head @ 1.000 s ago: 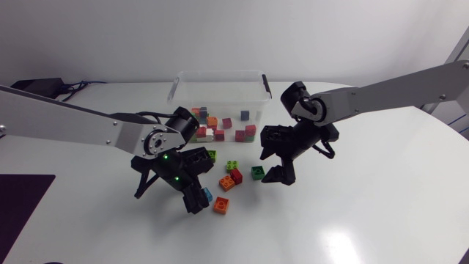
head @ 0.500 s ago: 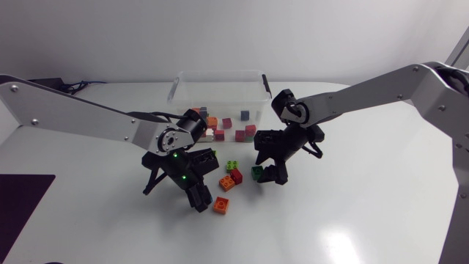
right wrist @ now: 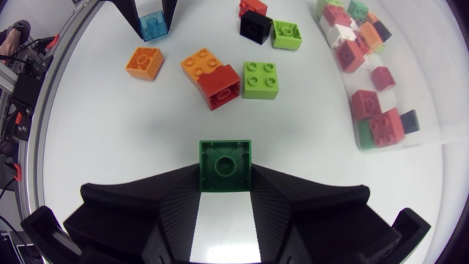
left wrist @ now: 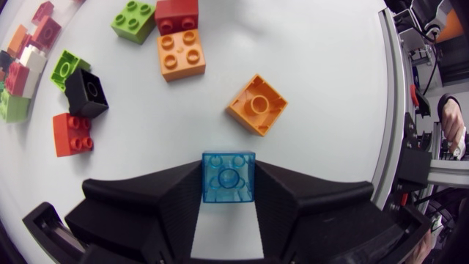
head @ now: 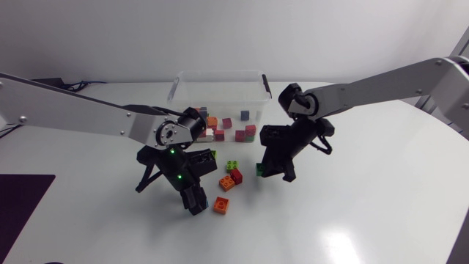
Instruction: Place the duplo bricks in the container
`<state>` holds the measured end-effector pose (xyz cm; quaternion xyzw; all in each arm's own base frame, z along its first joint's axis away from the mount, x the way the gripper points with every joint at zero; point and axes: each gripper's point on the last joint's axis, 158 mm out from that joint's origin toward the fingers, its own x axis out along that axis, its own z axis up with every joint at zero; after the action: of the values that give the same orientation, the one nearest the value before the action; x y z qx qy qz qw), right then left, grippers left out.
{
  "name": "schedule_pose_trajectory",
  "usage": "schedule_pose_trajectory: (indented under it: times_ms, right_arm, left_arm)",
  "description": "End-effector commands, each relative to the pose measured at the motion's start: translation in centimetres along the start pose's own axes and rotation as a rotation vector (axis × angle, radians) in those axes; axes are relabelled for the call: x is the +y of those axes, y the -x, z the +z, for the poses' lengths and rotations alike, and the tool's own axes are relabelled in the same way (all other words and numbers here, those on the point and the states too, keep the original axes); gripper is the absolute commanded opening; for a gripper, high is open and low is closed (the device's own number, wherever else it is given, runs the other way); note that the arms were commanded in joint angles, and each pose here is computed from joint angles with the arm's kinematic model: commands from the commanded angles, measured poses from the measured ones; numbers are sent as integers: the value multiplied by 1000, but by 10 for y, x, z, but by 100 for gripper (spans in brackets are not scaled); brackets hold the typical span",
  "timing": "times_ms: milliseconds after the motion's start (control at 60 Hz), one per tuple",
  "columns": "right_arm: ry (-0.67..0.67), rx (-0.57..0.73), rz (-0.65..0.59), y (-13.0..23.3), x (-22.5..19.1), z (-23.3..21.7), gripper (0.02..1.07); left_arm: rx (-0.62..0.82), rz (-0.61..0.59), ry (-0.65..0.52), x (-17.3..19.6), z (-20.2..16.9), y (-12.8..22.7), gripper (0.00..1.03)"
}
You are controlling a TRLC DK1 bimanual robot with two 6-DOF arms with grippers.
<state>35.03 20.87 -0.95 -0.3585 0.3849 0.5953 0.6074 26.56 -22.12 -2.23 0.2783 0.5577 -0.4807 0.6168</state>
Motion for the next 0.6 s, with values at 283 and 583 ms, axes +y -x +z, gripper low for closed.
schedule_pose_trajectory:
  times_ms: [283,583]
  right_arm:
    - [-34,-210,-234,122,-40,83,23]
    - [-176,-364,-427,163,-110,125,23]
  left_arm:
    - [-394,166,8,44,73,151,32]
    - [-647,271,118,119,116,209,34]
